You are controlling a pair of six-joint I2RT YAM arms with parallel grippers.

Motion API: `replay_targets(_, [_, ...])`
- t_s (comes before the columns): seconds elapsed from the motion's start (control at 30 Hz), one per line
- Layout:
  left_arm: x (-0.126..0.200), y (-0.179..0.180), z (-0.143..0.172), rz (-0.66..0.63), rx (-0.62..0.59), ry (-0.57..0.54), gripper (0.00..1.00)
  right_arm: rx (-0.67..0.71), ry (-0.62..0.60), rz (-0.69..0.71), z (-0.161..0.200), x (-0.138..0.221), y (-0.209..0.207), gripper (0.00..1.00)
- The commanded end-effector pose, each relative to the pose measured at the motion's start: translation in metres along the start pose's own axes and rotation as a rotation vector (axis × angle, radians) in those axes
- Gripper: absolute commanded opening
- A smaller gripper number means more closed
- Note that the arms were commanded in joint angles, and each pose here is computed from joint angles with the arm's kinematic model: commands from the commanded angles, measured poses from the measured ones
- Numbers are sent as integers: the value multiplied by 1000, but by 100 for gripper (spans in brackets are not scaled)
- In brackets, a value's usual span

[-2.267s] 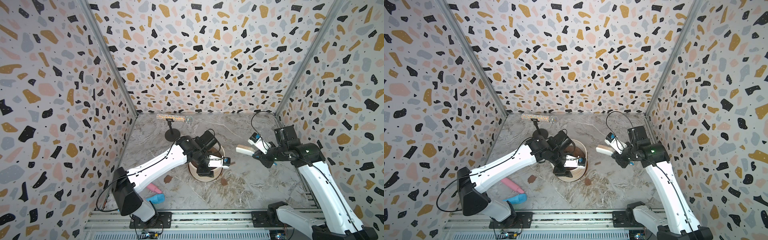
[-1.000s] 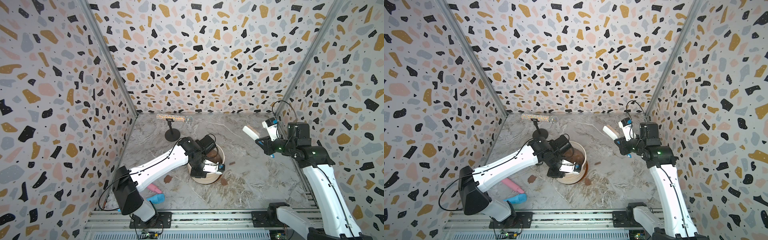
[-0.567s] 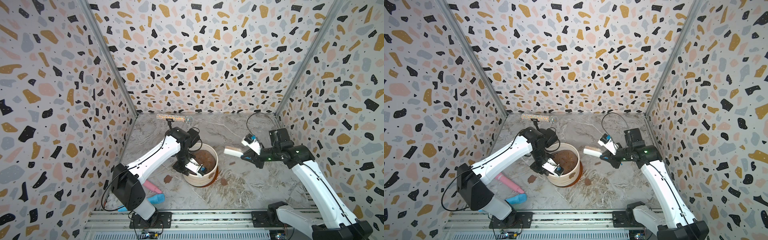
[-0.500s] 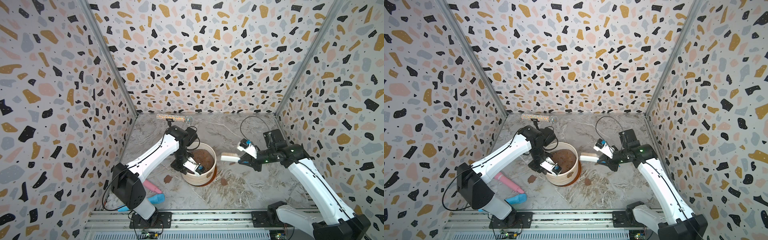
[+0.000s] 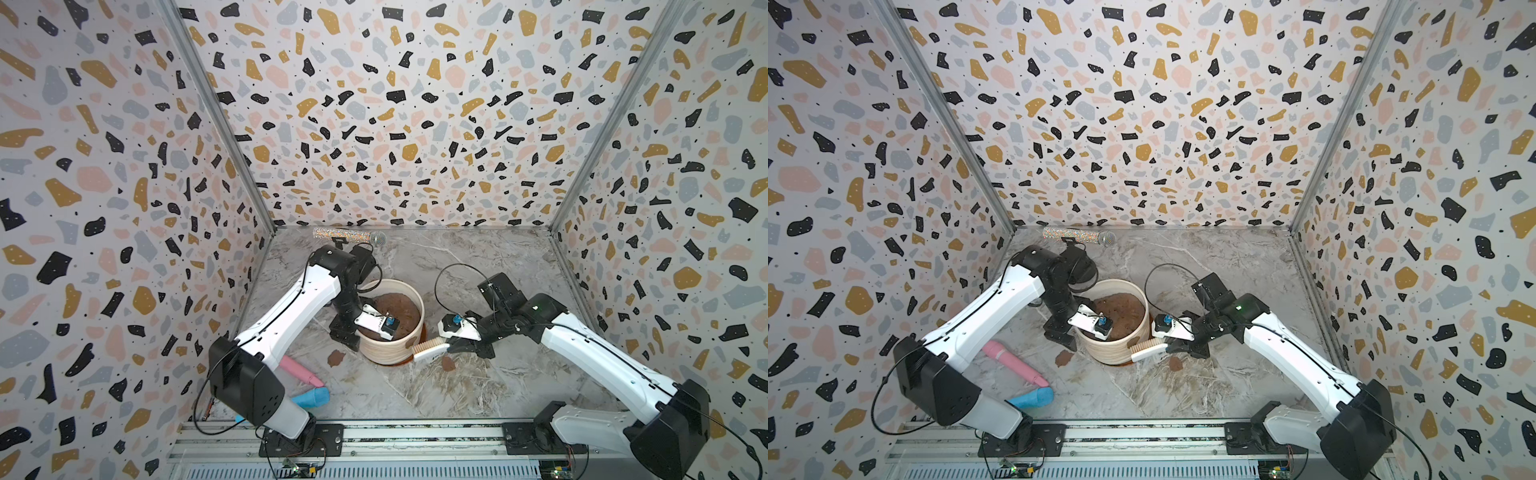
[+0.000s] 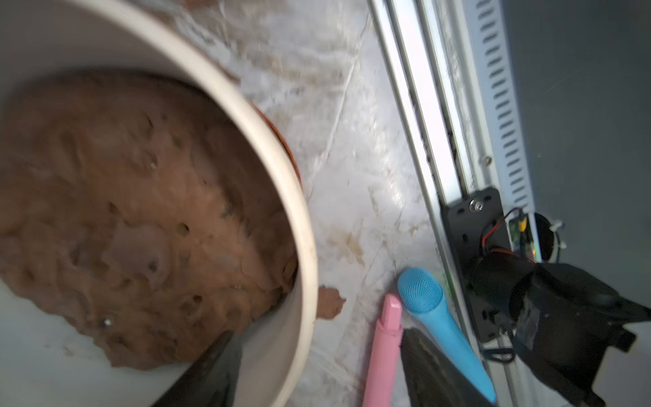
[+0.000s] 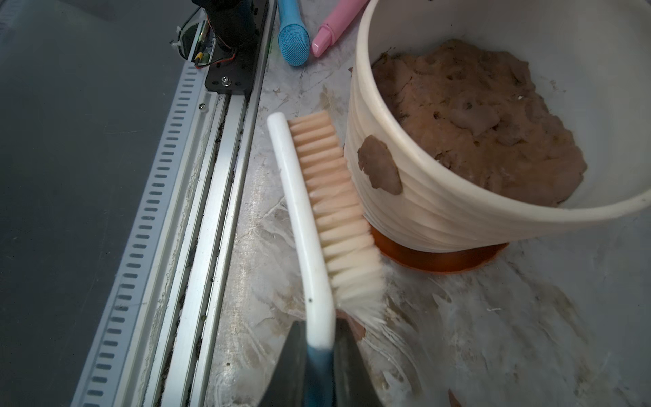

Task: Scrub the dried mud off the ceramic pot
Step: Brush off the soil from the pot.

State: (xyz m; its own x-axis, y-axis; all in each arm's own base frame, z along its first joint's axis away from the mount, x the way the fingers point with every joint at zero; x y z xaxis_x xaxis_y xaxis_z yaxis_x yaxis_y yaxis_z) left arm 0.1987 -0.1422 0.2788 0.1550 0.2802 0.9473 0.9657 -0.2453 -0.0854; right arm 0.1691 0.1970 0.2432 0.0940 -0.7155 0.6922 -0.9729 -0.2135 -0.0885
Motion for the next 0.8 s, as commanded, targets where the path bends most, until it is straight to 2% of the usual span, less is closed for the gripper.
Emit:
replay_targets(0.0, [14, -24, -18, -17, 83, -222, 89, 0, -17, 15, -11, -4, -20, 0])
replay_targets(0.13, [7, -23, -25, -67, 182, -327, 89, -27, -11, -22, -8, -14, -28, 0])
replay_targets(0.23, [-4, -19, -27, -81, 231, -357, 87, -51, -10, -21, -7, -18, -33, 0])
replay_targets(0.4, [-23, -12, -25, -108, 276, -343, 85, -125, 37, -12, 5, -24, -39, 0])
replay_targets(0.6, [-34, -11, -24, -115, 265, -307, 82, -251, -23, 10, 16, -8, -43, 0])
replay_targets(0.77, [-40, -12, -27, -102, 240, -284, 78, -295, -29, 48, 26, 7, -35, 0])
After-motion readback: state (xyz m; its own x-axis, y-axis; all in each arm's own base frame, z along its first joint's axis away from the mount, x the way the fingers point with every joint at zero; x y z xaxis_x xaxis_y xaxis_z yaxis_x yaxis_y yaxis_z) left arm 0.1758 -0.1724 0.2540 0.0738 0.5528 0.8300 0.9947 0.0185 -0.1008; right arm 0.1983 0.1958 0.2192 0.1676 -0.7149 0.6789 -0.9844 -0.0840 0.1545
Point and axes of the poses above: each gripper's point midway between its finger pads, its own x axis back along the fingers, its own y axis along the line the jaws close on, z = x × y, the point moved 8 cm from there along x, back along the fingers, and after that the axes turned 8 degrees about x, right-handed, at the moved point
